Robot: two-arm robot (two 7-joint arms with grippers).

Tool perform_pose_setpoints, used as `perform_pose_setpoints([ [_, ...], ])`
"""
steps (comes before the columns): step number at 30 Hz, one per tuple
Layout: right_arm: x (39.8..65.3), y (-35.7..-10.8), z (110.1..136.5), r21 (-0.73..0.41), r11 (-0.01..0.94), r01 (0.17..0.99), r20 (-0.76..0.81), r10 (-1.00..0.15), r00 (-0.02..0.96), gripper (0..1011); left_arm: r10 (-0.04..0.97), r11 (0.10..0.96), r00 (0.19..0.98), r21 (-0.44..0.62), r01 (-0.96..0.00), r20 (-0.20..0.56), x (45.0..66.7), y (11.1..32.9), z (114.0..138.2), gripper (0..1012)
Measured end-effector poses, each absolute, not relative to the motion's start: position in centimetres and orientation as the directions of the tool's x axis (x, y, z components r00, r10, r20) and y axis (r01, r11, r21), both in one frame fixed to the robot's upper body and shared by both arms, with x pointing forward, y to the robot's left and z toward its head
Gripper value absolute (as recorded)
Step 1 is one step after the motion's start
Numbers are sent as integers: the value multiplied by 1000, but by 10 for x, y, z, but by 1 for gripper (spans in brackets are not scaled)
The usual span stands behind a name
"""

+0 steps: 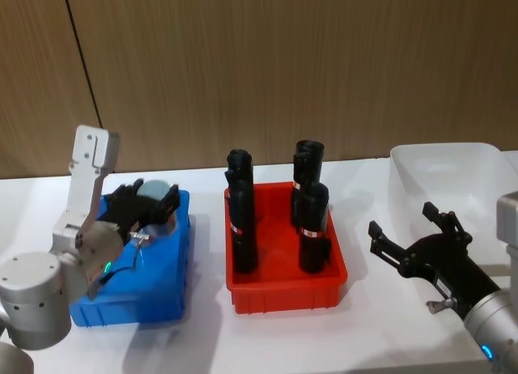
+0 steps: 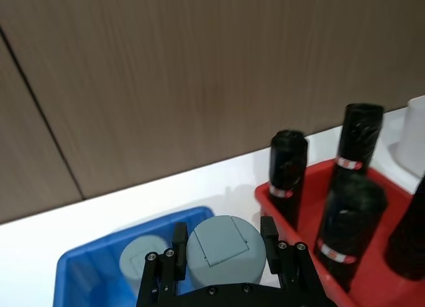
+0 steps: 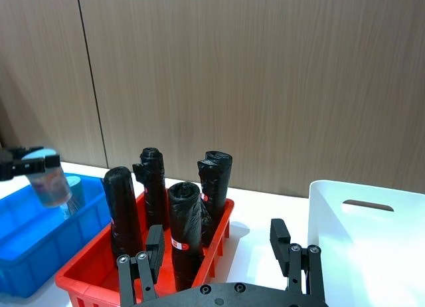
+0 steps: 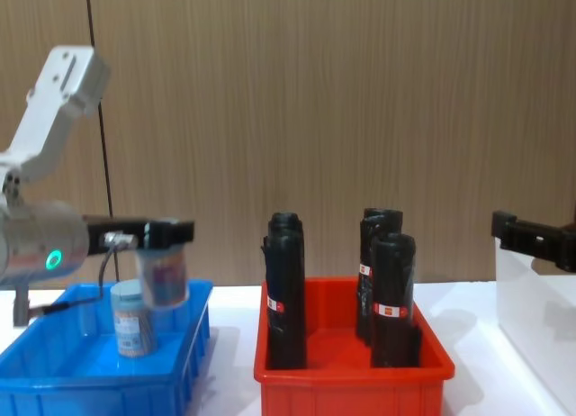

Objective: Pick the cotton swabs from the blue box and place them into the white box.

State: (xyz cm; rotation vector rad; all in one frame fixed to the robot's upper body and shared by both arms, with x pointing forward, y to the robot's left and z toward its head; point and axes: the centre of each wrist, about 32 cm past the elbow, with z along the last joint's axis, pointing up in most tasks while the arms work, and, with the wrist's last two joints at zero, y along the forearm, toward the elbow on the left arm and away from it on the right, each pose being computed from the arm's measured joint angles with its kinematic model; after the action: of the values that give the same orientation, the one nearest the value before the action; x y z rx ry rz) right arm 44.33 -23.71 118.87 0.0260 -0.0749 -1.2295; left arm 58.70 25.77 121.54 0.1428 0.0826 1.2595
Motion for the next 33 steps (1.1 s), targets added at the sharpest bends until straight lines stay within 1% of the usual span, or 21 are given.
perform_pose_setpoints([
  [10, 443, -237, 1189, 60, 335, 940, 43, -942, 333, 1002, 899, 434, 438, 90, -896, 26, 585, 251, 1243, 669],
  [11, 443, -237, 1189, 60, 335, 940, 43, -942, 333, 1002, 899, 434, 438, 90, -896, 26, 585, 251, 1243, 669],
  [19, 443, -237, 1189, 60, 335, 940, 43, -942, 333, 1002, 835, 547, 549, 55, -835, 30, 587, 242, 1263, 669],
  [20, 443, -237, 1189, 60, 335, 940, 43, -942, 333, 1002, 821, 568, 570, 50, -821, 29, 588, 239, 1266, 669],
  [27, 443, -237, 1189, 60, 335, 940, 43, -942, 333, 1002, 763, 646, 646, 26, -763, 26, 592, 228, 1279, 669],
  [33, 443, -237, 1189, 60, 335, 940, 43, -942, 333, 1002, 686, 727, 727, 5, -686, 20, 598, 211, 1293, 669],
])
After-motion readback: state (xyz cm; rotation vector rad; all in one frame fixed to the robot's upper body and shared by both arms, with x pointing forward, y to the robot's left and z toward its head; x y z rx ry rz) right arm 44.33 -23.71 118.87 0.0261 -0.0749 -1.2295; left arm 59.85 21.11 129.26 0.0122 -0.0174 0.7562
